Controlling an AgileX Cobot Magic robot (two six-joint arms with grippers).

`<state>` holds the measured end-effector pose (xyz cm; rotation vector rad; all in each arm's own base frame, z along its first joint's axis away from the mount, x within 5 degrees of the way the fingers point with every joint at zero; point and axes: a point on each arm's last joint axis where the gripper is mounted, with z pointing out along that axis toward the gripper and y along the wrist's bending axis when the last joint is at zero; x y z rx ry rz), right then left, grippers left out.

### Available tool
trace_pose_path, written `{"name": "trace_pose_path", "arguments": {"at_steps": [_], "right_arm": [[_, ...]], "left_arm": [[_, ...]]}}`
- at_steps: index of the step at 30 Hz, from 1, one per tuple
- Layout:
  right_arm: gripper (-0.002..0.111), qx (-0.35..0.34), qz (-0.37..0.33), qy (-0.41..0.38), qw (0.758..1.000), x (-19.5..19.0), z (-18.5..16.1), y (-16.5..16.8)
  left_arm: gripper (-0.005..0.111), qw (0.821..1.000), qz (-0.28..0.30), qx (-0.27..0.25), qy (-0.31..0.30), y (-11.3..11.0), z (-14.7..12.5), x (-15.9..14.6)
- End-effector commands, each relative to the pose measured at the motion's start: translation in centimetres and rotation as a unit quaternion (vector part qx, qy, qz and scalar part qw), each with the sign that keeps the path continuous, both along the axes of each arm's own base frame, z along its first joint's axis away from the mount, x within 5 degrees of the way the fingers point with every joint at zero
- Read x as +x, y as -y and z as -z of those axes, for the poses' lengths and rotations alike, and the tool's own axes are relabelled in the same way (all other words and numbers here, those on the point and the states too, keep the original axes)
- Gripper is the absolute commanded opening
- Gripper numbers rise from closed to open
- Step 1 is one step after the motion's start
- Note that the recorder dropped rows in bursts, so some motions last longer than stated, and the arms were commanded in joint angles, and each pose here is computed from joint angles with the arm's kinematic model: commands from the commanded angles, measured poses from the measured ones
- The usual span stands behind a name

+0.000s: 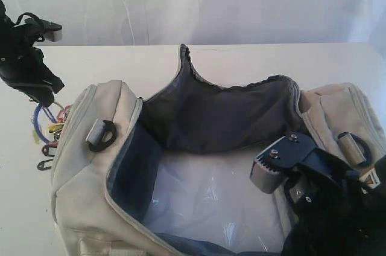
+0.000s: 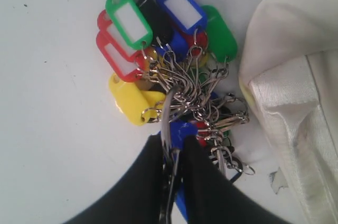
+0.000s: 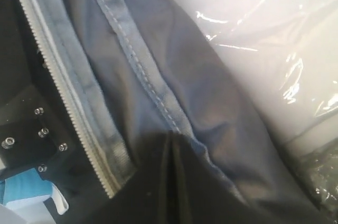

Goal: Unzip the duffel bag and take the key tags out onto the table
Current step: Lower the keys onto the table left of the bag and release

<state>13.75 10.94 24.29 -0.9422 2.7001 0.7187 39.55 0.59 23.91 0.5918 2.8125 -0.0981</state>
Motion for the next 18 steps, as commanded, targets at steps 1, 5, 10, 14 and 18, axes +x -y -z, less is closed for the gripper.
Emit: {"name": "trace_pose_path", "arguments": {"at_steps": [1,5,10,14,18], "right_arm": [[0.000,-0.037,0.017,-0.003,0.999,-0.1,0.4,0.7],[0.000,-0.050,0.023,-0.006,0.998,-0.1,0.5,0.9],[0.000,-0.050,0.023,-0.006,0.998,-0.1,0.5,0.9],[0.000,-0.051,0.023,-0.007,0.998,-0.1,0.5,0.9],[0.000,-0.039,0.033,0.000,0.999,0.1,0.4,0.7]], "left_arm": [[0.008,1.000,-0.005,-0.006,-0.021,0.0,-0.1,-0.4],[0.041,0.999,-0.002,-0.003,-0.033,0.0,-0.1,-0.7],[0.052,0.999,-0.001,-0.004,-0.039,0.0,-0.1,-0.8],[0.052,0.999,-0.005,-0.010,-0.038,0.1,-0.9,-1.2],[0.052,0.999,-0.008,-0.034,-0.006,0.6,-4.1,-2.5]]}}
